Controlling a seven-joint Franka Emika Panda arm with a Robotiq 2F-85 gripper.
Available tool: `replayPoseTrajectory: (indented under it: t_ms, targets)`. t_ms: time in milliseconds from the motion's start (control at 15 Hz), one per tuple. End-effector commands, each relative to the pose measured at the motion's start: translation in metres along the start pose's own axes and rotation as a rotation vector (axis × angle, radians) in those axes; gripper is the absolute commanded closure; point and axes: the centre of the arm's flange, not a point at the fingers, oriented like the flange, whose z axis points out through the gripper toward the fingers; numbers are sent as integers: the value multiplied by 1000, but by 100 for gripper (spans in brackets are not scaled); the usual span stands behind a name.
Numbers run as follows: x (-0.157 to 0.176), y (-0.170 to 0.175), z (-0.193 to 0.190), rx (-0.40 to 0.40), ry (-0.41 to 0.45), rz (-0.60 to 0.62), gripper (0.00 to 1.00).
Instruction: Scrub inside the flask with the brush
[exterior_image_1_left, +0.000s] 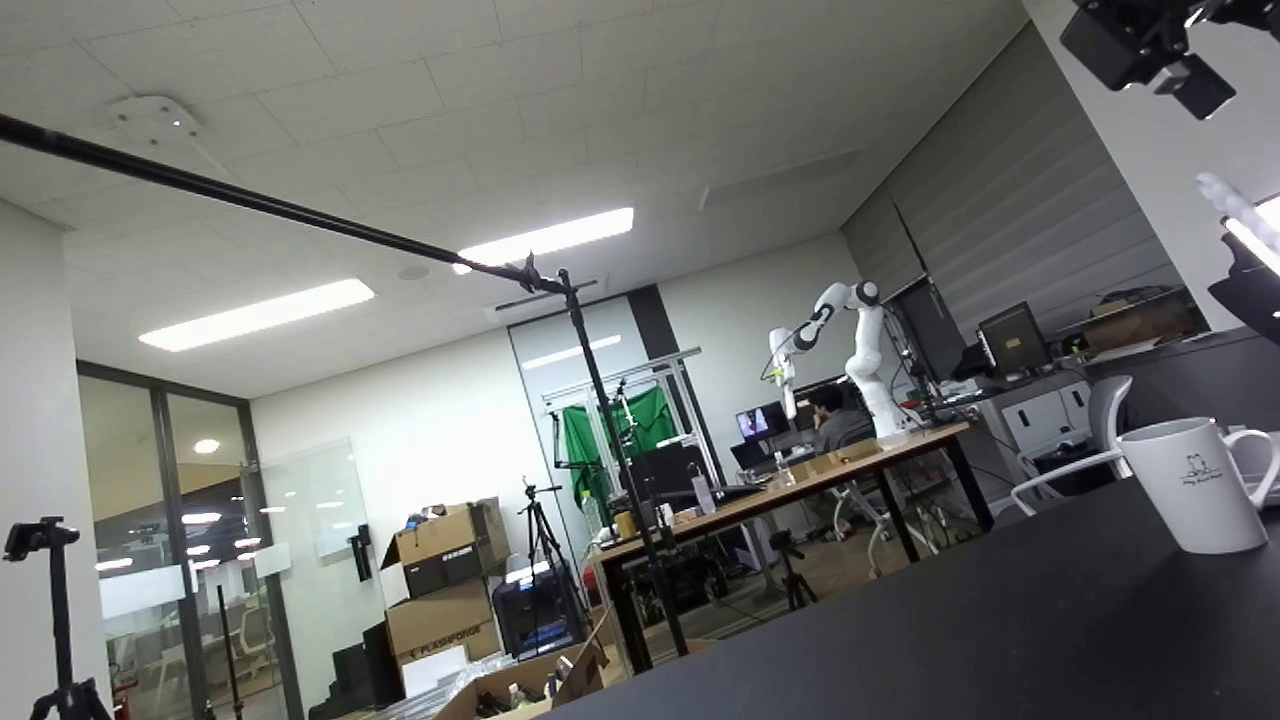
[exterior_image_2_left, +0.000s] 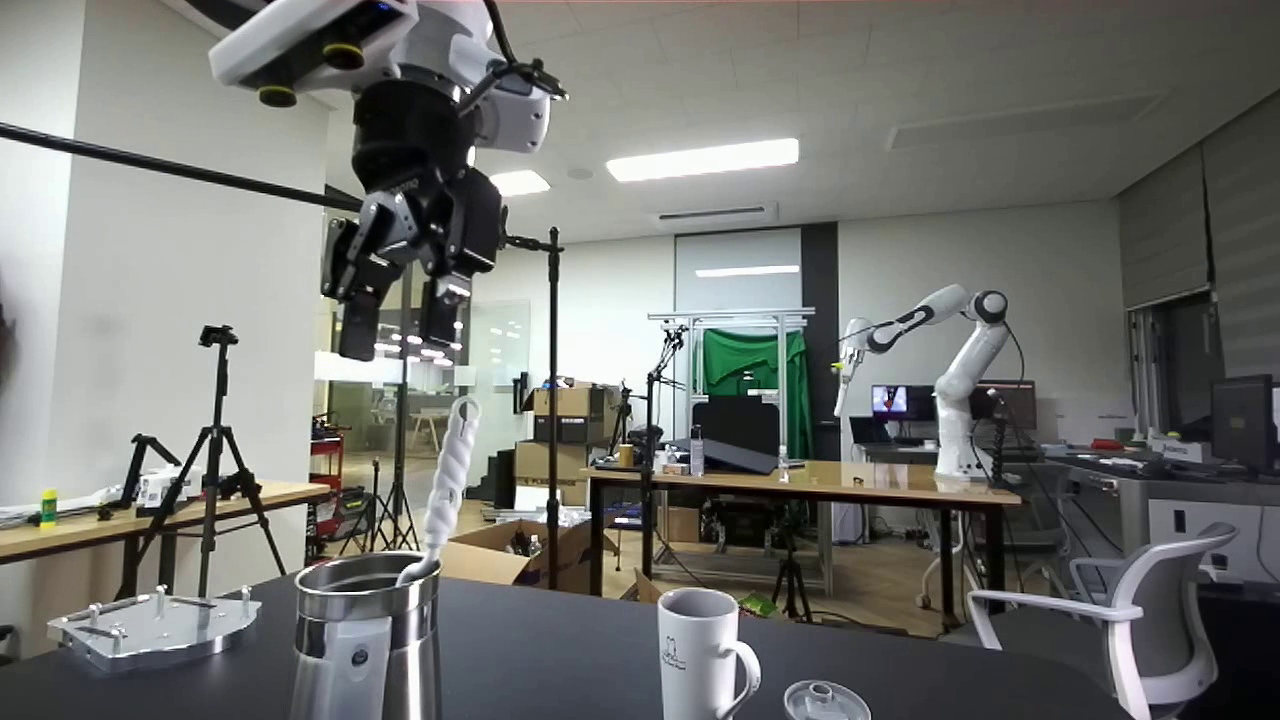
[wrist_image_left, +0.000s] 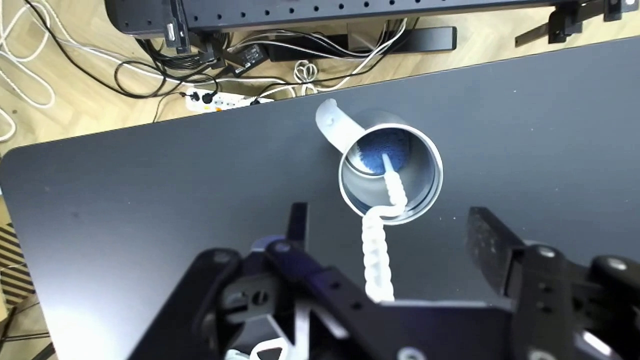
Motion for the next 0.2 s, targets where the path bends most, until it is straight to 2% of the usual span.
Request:
replayPoseTrajectory:
  t_ms: [0,133]
  targets:
    - [1,0,0,2,-2,-2,18]
    - [1,-1,0,3,-3,-5,18]
